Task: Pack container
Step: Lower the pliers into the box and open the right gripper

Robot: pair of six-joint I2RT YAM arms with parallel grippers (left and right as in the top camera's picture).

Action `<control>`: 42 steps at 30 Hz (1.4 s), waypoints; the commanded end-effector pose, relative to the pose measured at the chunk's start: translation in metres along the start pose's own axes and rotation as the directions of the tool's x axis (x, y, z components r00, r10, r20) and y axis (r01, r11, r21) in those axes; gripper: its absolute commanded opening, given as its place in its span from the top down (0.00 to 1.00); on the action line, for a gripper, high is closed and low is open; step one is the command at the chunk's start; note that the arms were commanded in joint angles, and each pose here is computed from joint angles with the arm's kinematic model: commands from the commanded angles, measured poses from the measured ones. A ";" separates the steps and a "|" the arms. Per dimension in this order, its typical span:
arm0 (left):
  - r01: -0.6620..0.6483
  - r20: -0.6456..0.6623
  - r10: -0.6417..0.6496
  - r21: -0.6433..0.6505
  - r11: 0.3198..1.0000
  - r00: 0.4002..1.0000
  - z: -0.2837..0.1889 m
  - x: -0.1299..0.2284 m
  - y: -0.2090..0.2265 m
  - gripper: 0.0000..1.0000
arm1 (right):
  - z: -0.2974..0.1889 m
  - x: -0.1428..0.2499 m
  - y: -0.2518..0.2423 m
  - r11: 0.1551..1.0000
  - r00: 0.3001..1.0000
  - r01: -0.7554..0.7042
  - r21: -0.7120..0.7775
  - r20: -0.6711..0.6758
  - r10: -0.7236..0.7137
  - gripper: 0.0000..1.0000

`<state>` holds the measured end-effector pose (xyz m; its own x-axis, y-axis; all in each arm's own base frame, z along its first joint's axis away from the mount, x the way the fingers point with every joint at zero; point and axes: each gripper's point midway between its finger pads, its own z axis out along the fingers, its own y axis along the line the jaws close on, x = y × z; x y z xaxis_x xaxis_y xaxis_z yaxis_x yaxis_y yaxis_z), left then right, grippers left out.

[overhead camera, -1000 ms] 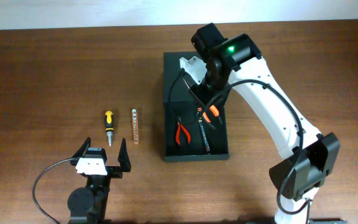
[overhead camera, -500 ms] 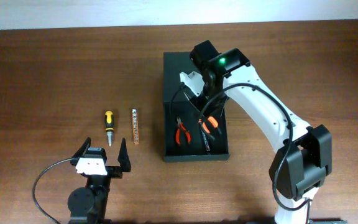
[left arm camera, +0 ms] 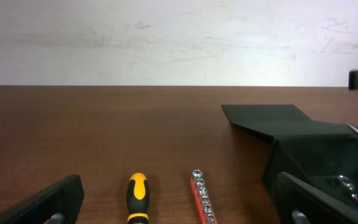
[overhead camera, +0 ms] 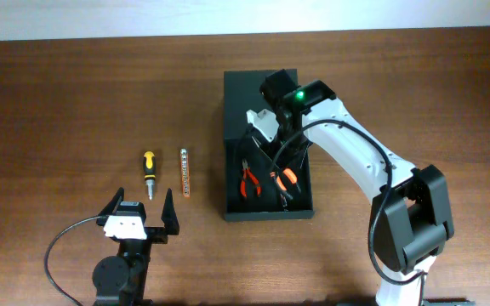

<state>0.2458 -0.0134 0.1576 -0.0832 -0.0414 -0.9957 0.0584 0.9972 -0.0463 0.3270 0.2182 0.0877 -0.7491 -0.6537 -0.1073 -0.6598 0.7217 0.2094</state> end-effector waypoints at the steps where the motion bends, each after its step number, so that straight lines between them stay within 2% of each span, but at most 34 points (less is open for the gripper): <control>1: -0.019 -0.005 0.019 -0.014 1.000 1.000 0.000 0.003 0.003 0.01 | 0.012 0.003 0.007 1.000 1.000 0.005 -0.027 -0.006 -0.005 0.85; 15: -0.019 -0.005 0.019 -0.014 1.000 1.000 0.000 0.003 0.003 0.01 | 0.023 0.007 0.005 1.000 1.000 0.003 -0.028 -0.010 -0.003 0.84; 16: -0.019 -0.005 0.019 -0.014 1.000 1.000 0.000 0.003 0.003 0.01 | 0.023 0.007 0.005 1.000 1.000 0.003 -0.027 -0.009 -0.004 0.79; 18: -0.019 -0.005 0.019 -0.014 1.000 1.000 0.000 0.003 0.003 0.01 | 0.023 0.006 0.005 1.000 1.000 0.004 -0.027 -0.006 -0.004 0.75; 22: -0.019 -0.005 0.019 -0.014 1.000 1.000 0.000 0.003 0.003 0.01 | 0.023 0.005 0.004 1.000 1.000 0.006 -0.025 0.000 -0.006 0.71; 33: -0.019 -0.005 0.019 -0.014 1.000 1.000 0.000 0.003 0.003 0.01 | 0.023 0.002 0.004 1.000 1.000 0.008 -0.023 0.010 -0.008 0.70; 36: -0.019 -0.005 0.019 -0.014 1.000 1.000 0.000 0.003 0.003 0.01 | 0.023 0.002 0.004 1.000 1.000 0.009 -0.023 0.011 -0.008 0.62; 42: -0.019 -0.005 0.019 -0.014 1.000 1.000 0.000 0.003 0.003 0.01 | 0.023 0.002 0.004 1.000 1.000 0.009 -0.023 0.011 -0.008 0.57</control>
<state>0.2458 -0.0134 0.1576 -0.0832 -0.0414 -0.9957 0.0584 0.9972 -0.0463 0.3254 0.2187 0.0656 -0.7480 -0.6531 -0.1179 -0.6614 0.7189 0.2139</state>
